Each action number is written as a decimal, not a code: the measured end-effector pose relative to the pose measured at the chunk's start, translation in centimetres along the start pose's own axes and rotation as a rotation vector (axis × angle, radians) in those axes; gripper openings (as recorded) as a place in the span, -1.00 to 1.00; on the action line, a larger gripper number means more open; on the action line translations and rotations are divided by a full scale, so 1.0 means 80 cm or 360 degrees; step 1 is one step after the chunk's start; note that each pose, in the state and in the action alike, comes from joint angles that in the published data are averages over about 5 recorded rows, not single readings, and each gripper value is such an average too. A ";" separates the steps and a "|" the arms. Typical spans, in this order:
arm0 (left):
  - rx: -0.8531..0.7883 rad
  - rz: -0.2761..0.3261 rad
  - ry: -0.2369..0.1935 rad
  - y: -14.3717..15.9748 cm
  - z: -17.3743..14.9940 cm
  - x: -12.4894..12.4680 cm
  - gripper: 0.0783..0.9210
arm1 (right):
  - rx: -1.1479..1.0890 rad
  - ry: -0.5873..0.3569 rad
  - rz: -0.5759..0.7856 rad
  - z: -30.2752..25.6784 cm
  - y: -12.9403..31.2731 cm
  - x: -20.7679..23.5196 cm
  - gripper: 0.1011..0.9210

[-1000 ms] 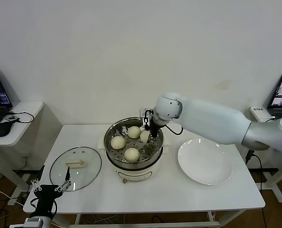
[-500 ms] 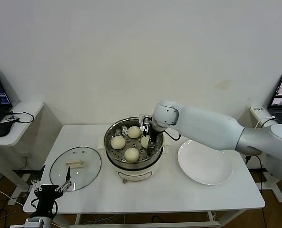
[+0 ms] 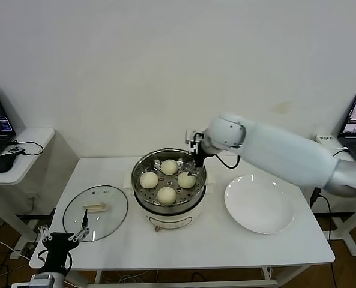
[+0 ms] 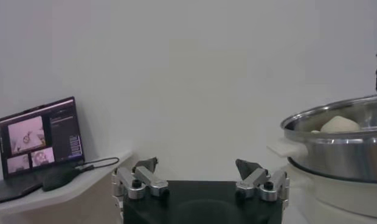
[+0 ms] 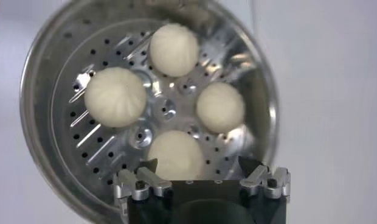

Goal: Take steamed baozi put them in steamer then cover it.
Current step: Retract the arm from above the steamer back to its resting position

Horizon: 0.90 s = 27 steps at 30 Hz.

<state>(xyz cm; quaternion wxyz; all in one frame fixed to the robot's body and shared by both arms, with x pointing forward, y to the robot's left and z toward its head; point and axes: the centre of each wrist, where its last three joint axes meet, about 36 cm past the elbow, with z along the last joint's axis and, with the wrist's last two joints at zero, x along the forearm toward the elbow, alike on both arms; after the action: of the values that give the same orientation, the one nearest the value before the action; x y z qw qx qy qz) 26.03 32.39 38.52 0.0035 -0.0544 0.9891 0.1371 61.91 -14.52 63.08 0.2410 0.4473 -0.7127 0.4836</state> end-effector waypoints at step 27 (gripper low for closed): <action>-0.0754 0.0023 -0.0020 0.036 0.050 -0.041 0.77 | -0.1042 -0.1064 0.1261 0.273 0.277 0.010 0.76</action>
<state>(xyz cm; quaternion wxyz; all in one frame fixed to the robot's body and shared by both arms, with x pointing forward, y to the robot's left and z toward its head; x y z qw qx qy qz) 28.92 36.62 35.51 -0.0042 -0.0457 0.9296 0.3657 44.13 -31.65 44.13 -0.0688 0.1785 -0.9734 0.1259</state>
